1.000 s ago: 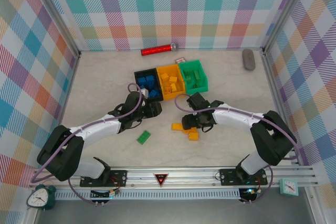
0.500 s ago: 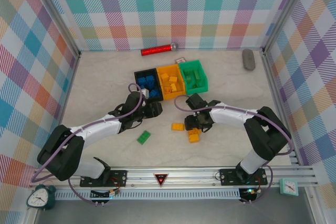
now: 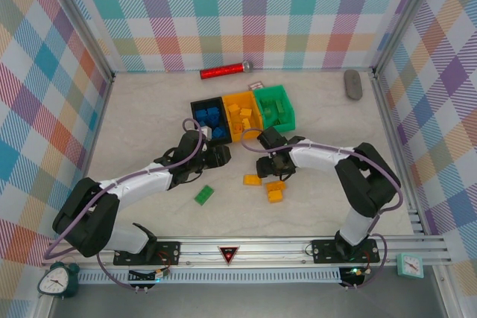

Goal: Sort the legos into containers by color
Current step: Pick up the lego from the bottom-center of the table, then place the lego in the container.

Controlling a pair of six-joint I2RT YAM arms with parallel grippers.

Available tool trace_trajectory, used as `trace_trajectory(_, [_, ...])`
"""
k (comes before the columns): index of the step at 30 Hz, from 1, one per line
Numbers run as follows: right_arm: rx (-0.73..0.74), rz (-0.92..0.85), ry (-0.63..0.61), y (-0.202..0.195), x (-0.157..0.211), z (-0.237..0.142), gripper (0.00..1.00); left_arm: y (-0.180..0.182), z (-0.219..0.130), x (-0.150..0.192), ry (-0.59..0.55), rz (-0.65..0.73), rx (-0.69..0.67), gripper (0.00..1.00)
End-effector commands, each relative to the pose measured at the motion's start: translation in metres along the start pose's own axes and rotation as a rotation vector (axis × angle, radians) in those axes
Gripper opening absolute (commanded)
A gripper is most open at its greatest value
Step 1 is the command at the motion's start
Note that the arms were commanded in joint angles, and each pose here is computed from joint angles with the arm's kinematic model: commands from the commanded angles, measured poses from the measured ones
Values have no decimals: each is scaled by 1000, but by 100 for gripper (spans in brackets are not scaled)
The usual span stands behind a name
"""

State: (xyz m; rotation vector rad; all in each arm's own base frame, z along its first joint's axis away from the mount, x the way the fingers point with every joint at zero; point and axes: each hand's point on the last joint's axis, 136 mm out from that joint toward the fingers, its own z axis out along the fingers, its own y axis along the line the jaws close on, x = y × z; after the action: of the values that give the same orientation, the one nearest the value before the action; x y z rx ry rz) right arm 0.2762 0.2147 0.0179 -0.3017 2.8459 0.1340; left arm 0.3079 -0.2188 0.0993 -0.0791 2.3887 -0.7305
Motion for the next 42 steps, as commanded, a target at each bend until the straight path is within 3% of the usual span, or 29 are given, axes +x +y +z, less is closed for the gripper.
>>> trace_trajectory(1, [-8, -14, 17, 3, 5, 3, 67, 4, -8, 5, -11, 20, -14, 67])
trace_trajectory(4, [-11, -13, 5, 1, 5, 1, 59, 8, -11, 7, -12, 20, -28, 67])
trace_trajectory(10, [-50, -16, -37, 10, -7, -15, 59, 12, -15, 6, -32, 0, -42, 67])
trace_trajectory(13, [-96, -22, -70, 22, -22, -26, 59, 24, -19, 6, -57, -33, -94, 66])
trace_trajectory(18, [-215, -36, -131, 51, -52, -43, 59, 59, -30, 11, -46, -104, -300, 63])
trace_trajectory(26, [-346, -95, -213, 103, -110, -70, 60, 77, -43, 25, -47, -153, -353, 62])
trace_trajectory(39, [-365, -187, -307, 167, -215, -73, 63, 68, -51, 46, 35, -162, -272, 63])
trace_trajectory(42, [-346, -200, -329, 174, -235, -70, 69, 63, -51, 54, 64, -145, -227, 64])
